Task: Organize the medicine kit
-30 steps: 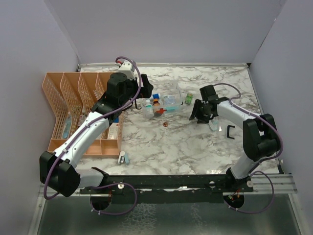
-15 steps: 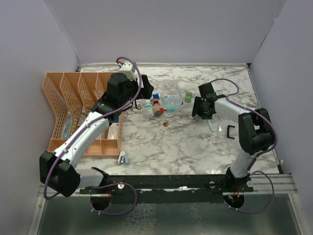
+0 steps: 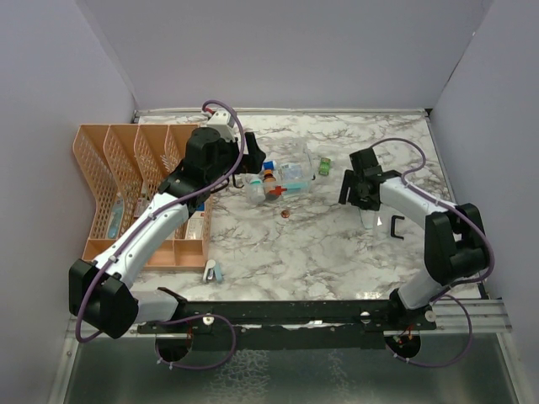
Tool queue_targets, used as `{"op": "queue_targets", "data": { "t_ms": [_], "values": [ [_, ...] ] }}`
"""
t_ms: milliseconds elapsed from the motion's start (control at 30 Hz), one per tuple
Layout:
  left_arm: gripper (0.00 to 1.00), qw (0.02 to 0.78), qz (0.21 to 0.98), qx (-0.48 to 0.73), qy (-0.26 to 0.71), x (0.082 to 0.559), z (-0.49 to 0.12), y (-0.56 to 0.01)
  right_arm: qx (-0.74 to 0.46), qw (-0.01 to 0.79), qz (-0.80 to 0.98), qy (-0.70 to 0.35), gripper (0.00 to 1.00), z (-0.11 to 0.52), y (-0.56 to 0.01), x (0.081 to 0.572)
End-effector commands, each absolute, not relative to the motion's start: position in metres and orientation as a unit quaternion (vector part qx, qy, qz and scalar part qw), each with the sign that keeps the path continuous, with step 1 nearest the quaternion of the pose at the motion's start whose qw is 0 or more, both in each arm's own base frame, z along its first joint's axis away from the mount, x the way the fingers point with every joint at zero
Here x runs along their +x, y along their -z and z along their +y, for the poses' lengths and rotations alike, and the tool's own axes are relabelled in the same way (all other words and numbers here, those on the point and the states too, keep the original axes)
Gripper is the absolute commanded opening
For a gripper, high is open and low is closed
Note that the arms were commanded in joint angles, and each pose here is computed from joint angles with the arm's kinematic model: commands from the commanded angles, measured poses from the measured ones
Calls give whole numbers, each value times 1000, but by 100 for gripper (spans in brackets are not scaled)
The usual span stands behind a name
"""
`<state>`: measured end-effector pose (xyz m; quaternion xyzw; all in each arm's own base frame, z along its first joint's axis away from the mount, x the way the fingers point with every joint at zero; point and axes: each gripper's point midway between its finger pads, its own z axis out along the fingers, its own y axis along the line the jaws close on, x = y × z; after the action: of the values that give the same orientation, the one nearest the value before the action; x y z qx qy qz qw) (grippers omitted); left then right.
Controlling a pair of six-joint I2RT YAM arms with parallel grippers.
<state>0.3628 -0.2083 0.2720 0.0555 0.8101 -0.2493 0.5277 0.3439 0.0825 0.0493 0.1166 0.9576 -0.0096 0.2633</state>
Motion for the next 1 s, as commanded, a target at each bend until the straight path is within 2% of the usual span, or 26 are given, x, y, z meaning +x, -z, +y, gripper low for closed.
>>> {"op": "queue_targets", "data": {
  "t_ms": [0,200,467,667,800,967],
  "values": [
    [99,531,802,57,267,360,-211,-278,149,272,950,37,69,65,-55,333],
    [99,528,802,55,275,357,-213,-277,167,241,954,58,66,54,-41,318],
    [99,523,800,54,289,354,-217,-277,160,225,961,15,66,62,-32,314],
    [99,522,800,56,291,355,-218,-275,143,218,965,-12,59,73,-36,318],
    [99,520,801,53,292,356,-219,-273,137,211,966,-66,55,92,-39,317],
    [98,516,801,52,298,356,-221,-273,139,199,967,-73,53,95,-31,313]
  ]
}}
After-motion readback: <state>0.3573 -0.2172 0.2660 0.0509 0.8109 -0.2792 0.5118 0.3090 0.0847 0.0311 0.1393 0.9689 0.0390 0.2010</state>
